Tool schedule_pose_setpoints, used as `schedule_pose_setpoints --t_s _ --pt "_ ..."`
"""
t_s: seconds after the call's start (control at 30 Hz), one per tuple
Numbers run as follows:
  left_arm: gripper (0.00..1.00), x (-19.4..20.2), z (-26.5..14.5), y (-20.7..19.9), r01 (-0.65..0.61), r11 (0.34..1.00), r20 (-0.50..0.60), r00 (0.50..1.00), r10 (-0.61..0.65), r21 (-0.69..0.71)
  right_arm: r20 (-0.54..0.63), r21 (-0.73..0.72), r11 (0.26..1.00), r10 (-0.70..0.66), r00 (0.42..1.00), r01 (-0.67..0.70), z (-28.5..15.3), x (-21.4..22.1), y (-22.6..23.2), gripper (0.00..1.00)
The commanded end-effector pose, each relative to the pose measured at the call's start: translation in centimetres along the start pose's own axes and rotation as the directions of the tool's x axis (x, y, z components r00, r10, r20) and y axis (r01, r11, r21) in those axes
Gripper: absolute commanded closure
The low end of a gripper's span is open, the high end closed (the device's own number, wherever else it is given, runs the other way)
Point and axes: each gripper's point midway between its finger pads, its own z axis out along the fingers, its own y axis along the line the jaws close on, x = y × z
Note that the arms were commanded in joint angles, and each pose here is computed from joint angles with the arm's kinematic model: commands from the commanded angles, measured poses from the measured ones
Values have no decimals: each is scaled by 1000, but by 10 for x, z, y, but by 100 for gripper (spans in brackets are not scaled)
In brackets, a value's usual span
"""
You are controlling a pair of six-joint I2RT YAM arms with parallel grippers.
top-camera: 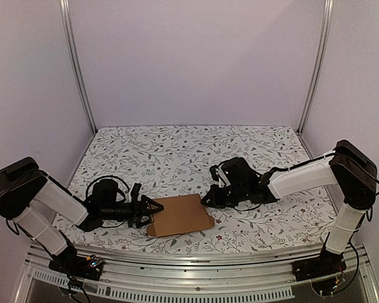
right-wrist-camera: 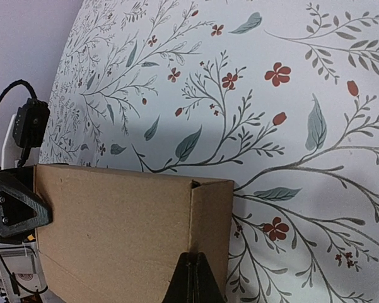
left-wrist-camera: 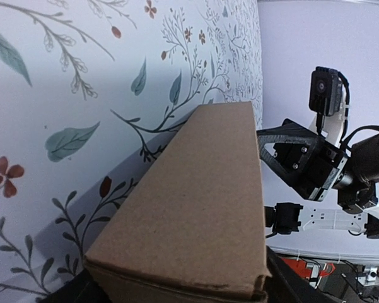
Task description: Fold the paper box
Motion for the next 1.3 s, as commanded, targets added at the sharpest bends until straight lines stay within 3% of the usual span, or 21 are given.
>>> schedule_pose_setpoints --t_s 0.0,0.47,0.6,0.83,0.93,1.07,1.27 --pt "32 -3 0 -9 -1 999 3 1000 0 54 -59 69 997 24 998 -20 0 20 -22 100" --pt "79 -5 -5 -14 16 996 9 1000 -17 84 -50 60 998 10 999 -7 -3 16 -19 98" --pt "84 -9 -7 -20 33 994 9 999 -34 109 -20 52 997 -49 999 50 -15 9 -12 78" --pt "88 -12 -9 -27 73 990 -15 997 -72 122 41 44 960 -279 960 277 -60 -9 14 39" --pt "89 -11 -12 -34 90 985 -28 996 -87 145 67 48 908 -418 906 415 -85 -15 30 21" --pt "89 -10 -19 -49 114 975 -61 993 -104 189 97 64 793 -609 787 606 -114 -18 50 2" --pt "89 -7 -38 -71 151 951 -146 983 -115 269 159 57 477 -871 464 877 -146 -5 81 1"
